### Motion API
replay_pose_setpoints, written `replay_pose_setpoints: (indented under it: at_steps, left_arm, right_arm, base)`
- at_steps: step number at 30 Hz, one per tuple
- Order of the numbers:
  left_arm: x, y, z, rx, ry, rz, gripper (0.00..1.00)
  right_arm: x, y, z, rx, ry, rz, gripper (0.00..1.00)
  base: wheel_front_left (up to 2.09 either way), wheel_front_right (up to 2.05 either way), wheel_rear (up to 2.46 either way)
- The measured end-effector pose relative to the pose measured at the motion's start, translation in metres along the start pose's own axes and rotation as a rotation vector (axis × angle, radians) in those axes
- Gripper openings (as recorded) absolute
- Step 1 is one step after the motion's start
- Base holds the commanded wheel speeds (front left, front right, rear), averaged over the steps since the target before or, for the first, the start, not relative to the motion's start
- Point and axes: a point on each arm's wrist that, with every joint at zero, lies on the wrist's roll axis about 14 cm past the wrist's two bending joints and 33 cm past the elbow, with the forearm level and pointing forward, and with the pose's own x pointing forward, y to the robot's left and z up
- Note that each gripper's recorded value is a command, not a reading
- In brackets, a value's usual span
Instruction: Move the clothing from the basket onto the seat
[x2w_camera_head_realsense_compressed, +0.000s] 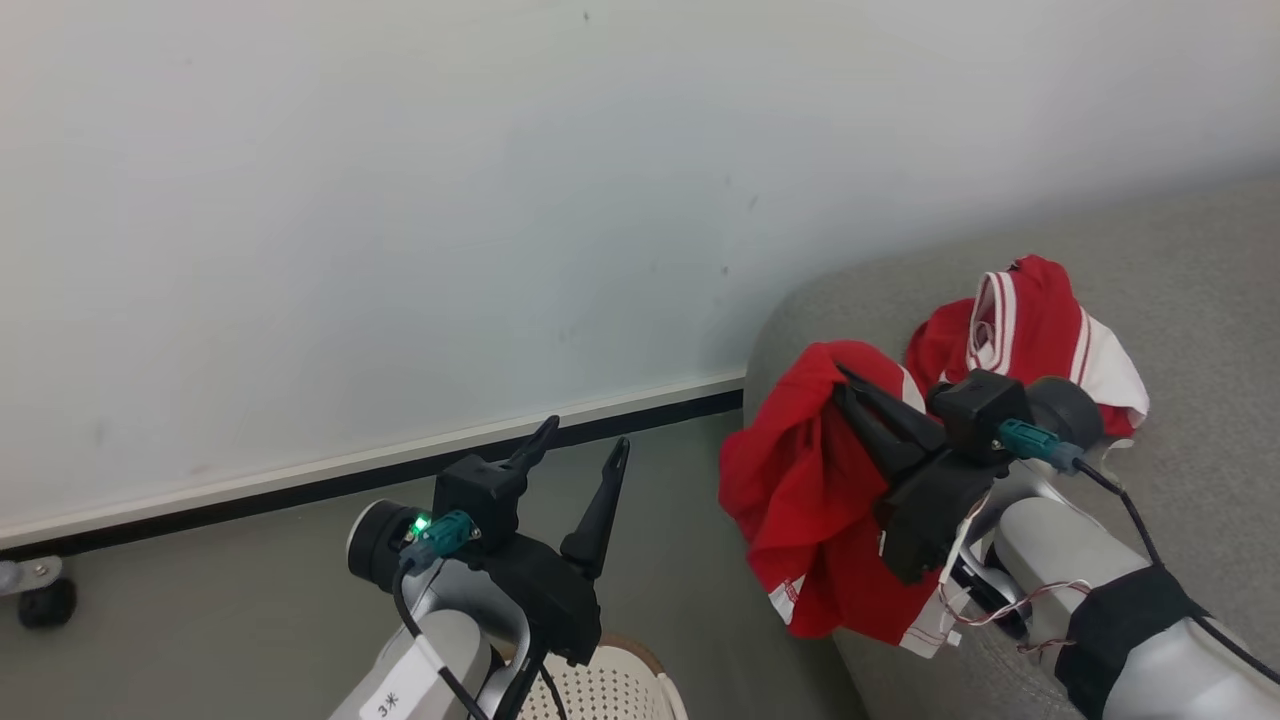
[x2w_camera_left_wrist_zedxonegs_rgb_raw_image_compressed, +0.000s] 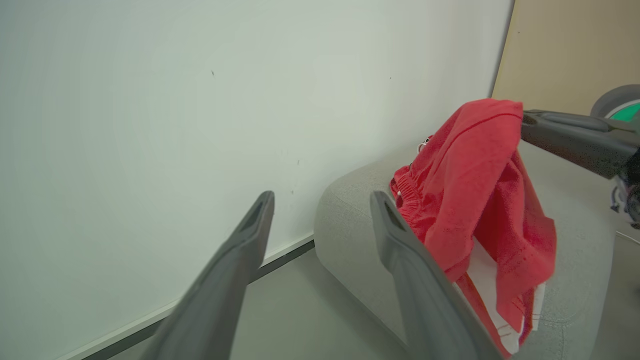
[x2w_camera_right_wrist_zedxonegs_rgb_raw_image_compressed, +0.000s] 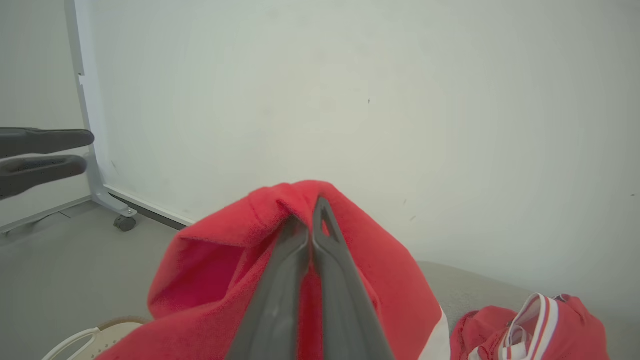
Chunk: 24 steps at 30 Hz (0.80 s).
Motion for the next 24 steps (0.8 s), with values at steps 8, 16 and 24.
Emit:
replay_pose_setpoints:
  at_steps: [8, 16, 24]
  left_arm:
    - [0.002, -0.051, -0.025, -0.019, 0.035, -0.138, 1.00]
    - [0.005, -0.100, -0.041, -0.057, 0.064, -0.268, 1.00]
    - [0.012, -0.135, -0.051, -0.084, 0.087, -0.373, 1.00]
  right_arm:
    - [-0.048, -0.050, 0.000, -0.071, 0.014, -0.123, 0.00]
    - [-0.098, -0.086, 0.009, -0.134, 0.007, -0.245, 0.00]
    - [-0.134, -0.117, 0.011, -0.168, 0.045, -0.346, 0.00]
  base:
    - [0.00, 0.00, 0.00]
    - [0.00, 0.00, 0.00]
    - [0.00, 0.00, 0.00]
